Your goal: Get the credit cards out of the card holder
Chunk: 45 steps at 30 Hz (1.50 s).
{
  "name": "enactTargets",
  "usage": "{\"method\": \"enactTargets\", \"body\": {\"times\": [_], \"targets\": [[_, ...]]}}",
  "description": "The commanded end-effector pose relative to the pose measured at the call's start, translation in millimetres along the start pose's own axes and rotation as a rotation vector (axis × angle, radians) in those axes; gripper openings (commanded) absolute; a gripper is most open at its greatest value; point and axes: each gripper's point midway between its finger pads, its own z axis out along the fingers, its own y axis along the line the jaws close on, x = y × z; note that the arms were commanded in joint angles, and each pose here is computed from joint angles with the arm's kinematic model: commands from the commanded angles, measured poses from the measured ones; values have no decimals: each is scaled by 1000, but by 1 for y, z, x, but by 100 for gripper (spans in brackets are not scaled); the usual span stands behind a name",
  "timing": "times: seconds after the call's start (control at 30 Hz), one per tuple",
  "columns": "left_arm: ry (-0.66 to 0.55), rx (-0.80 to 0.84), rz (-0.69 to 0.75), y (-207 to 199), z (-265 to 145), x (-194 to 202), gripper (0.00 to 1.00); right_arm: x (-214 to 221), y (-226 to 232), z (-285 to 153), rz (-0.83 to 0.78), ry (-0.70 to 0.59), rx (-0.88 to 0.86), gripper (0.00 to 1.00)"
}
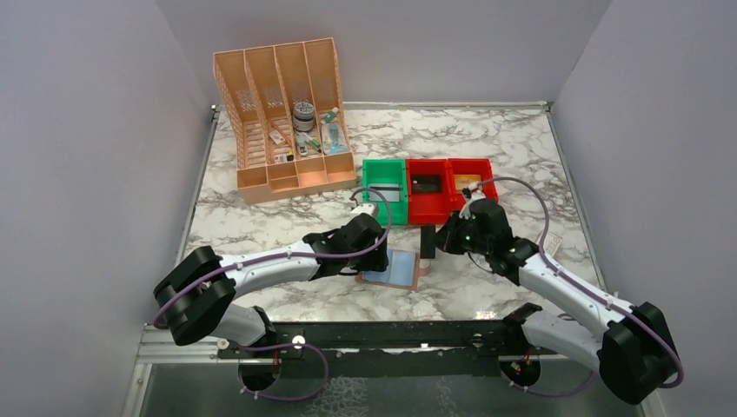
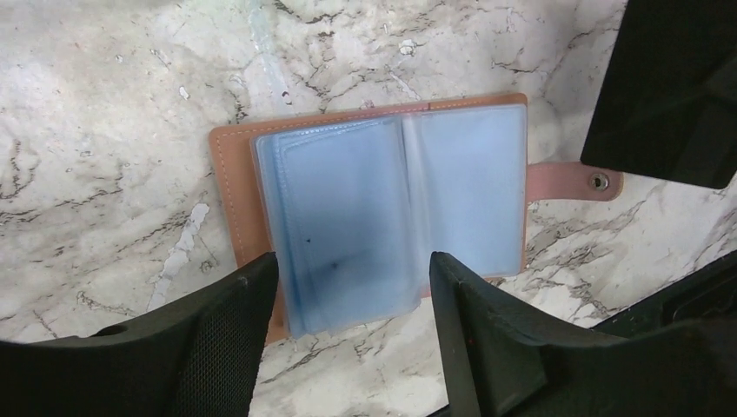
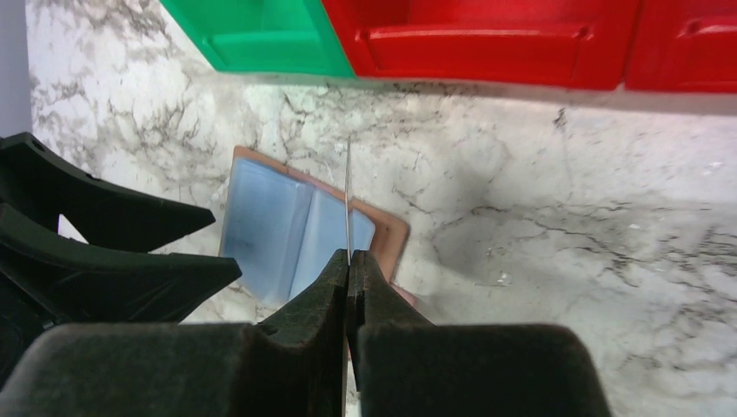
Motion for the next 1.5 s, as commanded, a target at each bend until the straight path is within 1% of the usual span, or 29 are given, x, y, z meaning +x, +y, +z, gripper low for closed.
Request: {"method": "enactTargets", "body": {"times": [0.0,0.17,0.3,0.37,0.43,0.5,0.63,0.7,0.77,0.87,0.97,1.1,1.13,1.2,1.23,1.27,1.33,1.4,1.47], "targets": [[-66,3,4,-10,-9,-24,68,-30,-9,-15,-60,-126,102,1],[-64,30,7,-17,-10,-26,70,-59,-19,-31,-95,-260,184,1],[-96,33,-8,-15,-14,-29,69,-80,-6,-34,-158,-310,150,1],[-128,27,-14,-11,-17,-33,77,-95,0,-35,-163,-332,116,1],[-158,17,-20,-8,-23,-38,81,-111,2,-36,-144,-343,74,1],[-185,5,-24,-5,-29,-44,85,-129,-10,-38,-98,-361,60,1],[-232,-25,-37,6,-42,-49,93,-163,-22,-48,-20,-386,-45,1],[-254,-36,-50,12,-48,-50,95,-177,-24,-48,-19,-414,-53,1],[-270,-49,-63,20,-52,-48,96,-191,-22,-49,-63,-439,-53,1],[-299,-49,-90,27,-57,-50,98,-207,-10,-47,-185,-448,-62,1],[-319,-44,-96,31,-60,-53,98,-212,6,-32,-393,-442,-27,1],[-306,-52,-88,36,-62,-55,98,-219,4,-20,-652,-490,22,1],[-300,-57,-91,38,-62,-53,98,-214,6,-17,-748,-487,4,1],[-291,-53,-99,40,-60,-50,98,-195,11,-6,-1037,-450,-14,1],[-287,-47,-104,41,-59,-49,98,-190,12,-1,-1158,-445,18,1],[-285,-37,-108,40,-58,-49,98,-188,11,2,-1232,-446,48,1],[-280,-24,-113,39,-56,-48,98,-182,11,10,-1319,-400,29,1],[-273,-20,-115,37,-54,-49,98,-177,8,19,-1364,-349,14,1],[-262,-23,-114,36,-51,-49,98,-177,3,25,-1392,-332,29,1]]}}
